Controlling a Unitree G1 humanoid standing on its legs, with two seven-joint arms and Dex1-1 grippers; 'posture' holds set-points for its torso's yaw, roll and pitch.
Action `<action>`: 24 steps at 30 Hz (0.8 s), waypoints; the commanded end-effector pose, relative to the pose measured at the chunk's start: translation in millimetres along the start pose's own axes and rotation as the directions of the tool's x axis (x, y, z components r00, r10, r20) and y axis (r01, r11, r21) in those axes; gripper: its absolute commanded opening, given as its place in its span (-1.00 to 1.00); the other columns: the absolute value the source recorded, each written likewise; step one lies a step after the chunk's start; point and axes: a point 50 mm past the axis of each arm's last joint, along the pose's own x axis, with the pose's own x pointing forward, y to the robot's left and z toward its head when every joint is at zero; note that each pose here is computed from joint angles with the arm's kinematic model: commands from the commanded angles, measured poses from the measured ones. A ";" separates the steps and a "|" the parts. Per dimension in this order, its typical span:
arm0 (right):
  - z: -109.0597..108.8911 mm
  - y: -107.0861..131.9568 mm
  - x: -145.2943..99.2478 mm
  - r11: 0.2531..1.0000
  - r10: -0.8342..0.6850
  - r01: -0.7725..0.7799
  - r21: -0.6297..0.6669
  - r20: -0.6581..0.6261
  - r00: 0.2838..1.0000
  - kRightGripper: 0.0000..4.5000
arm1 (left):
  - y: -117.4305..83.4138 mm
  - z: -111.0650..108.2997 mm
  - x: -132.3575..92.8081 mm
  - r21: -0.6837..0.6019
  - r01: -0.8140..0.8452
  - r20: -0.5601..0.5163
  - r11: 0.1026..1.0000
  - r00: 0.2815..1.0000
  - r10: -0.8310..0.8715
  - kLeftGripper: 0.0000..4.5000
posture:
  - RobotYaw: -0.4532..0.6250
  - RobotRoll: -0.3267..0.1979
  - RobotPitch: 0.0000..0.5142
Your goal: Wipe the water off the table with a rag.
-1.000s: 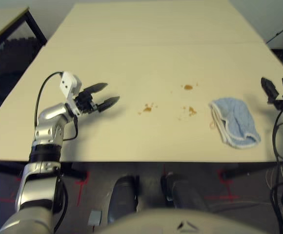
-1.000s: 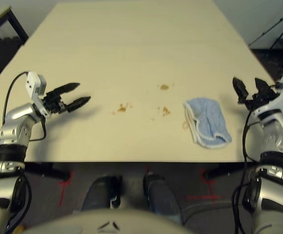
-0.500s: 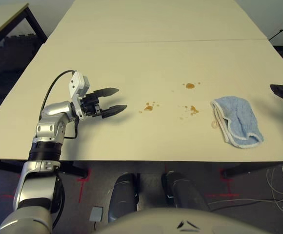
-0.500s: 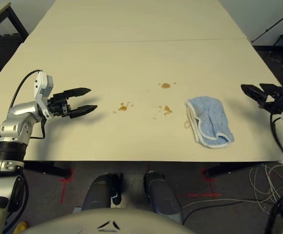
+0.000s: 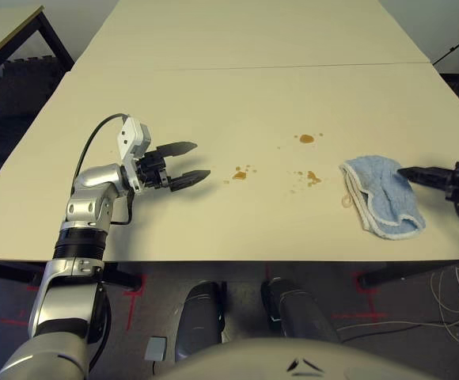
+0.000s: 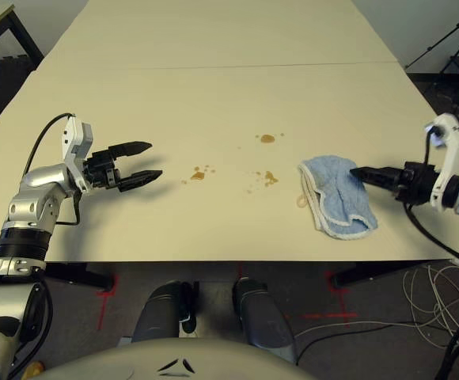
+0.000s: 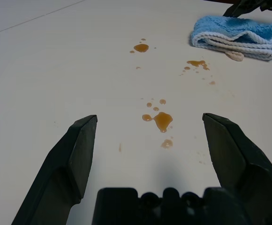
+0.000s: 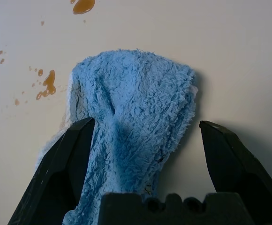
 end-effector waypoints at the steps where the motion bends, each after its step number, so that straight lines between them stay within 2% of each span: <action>1: -8.9 -3.1 5.2 1.000 -0.021 0.021 -0.021 -0.034 0.999 0.99 | -2.3 -4.1 -2.0 0.001 0.009 -0.036 1.000 0.999 -0.009 1.00 | -0.57 0.25 -0.59; 9: -21.1 2.7 20.5 0.999 0.025 -0.028 -0.027 -0.087 0.996 0.99 | -3.0 -3.0 -0.3 0.004 0.017 -0.040 1.000 0.999 -0.017 1.00 | -0.57 0.25 -0.59; 19: -43.5 21.8 39.1 0.991 0.108 -0.122 -0.063 -0.194 0.975 0.99 | -3.3 -3.3 1.3 0.005 0.029 -0.046 1.000 0.999 -0.029 1.00 | -0.59 0.25 -0.57; 24: -50.6 25.1 44.8 0.989 0.088 -0.111 -0.096 -0.217 0.972 0.99 | -3.2 -3.4 1.8 0.004 0.033 -0.048 0.999 0.998 -0.033 1.00 | -0.60 0.25 -0.57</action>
